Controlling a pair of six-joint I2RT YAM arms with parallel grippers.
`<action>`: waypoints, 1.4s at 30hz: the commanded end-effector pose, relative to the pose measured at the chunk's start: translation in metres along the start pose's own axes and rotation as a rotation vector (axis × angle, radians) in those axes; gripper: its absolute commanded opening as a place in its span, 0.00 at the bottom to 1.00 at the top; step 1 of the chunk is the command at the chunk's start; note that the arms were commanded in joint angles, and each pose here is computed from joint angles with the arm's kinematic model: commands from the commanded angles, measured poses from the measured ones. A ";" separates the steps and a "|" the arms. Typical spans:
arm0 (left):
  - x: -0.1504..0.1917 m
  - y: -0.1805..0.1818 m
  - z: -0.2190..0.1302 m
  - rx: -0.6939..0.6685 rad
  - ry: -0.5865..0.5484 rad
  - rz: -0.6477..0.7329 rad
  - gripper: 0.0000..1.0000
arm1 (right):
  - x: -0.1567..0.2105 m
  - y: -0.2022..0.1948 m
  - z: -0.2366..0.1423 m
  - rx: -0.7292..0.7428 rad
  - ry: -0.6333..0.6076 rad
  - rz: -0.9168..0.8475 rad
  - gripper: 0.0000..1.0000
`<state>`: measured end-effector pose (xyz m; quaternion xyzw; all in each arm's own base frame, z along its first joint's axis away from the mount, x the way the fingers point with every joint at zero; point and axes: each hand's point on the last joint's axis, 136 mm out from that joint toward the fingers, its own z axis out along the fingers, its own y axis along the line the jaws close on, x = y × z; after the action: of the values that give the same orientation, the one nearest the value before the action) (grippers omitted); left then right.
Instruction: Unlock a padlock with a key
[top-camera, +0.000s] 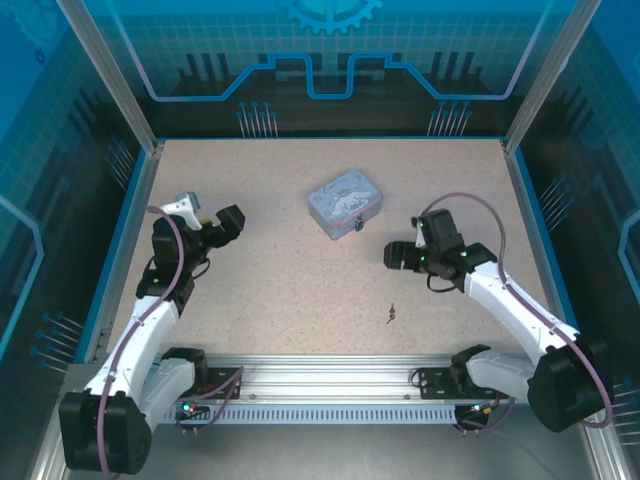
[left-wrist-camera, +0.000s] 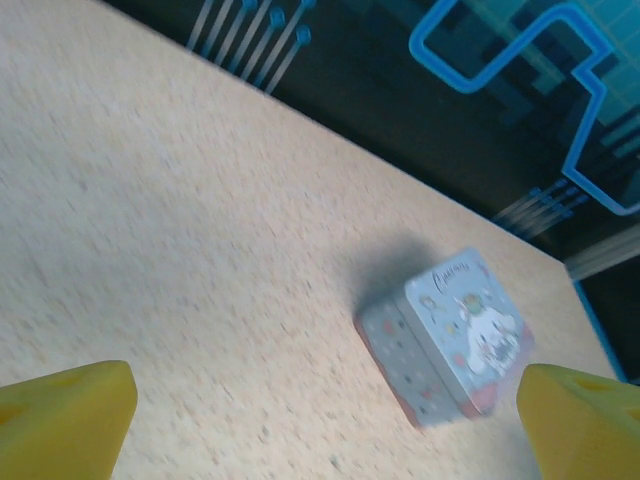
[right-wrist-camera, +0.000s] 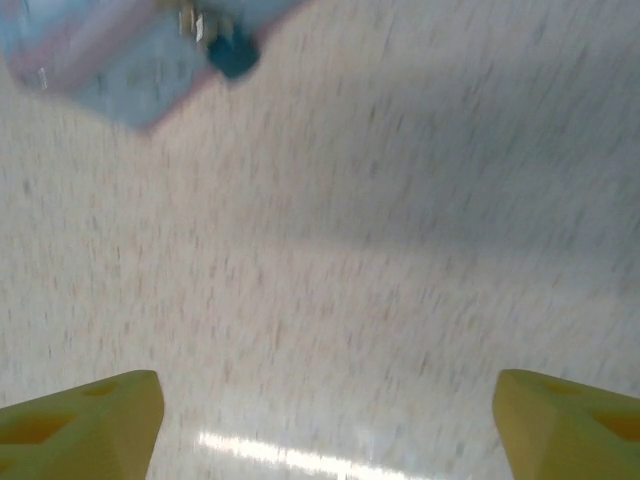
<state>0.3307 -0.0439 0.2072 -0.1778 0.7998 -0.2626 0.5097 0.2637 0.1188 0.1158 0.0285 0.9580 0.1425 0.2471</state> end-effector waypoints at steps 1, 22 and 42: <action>0.027 -0.011 0.005 0.072 0.106 -0.105 0.99 | 0.060 -0.009 0.001 0.068 0.181 0.102 0.79; 0.020 -0.025 0.009 0.117 0.101 -0.073 0.99 | 0.116 -0.008 0.044 0.263 0.391 0.016 0.45; 0.015 -0.029 0.005 0.116 0.100 -0.060 0.99 | 0.135 -0.005 0.068 0.315 0.436 -0.010 0.25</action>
<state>0.3297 -0.0713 0.1919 -0.1742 0.8105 -0.3204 0.4584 0.1822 0.1472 0.0100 0.0283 0.9989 0.0032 0.0378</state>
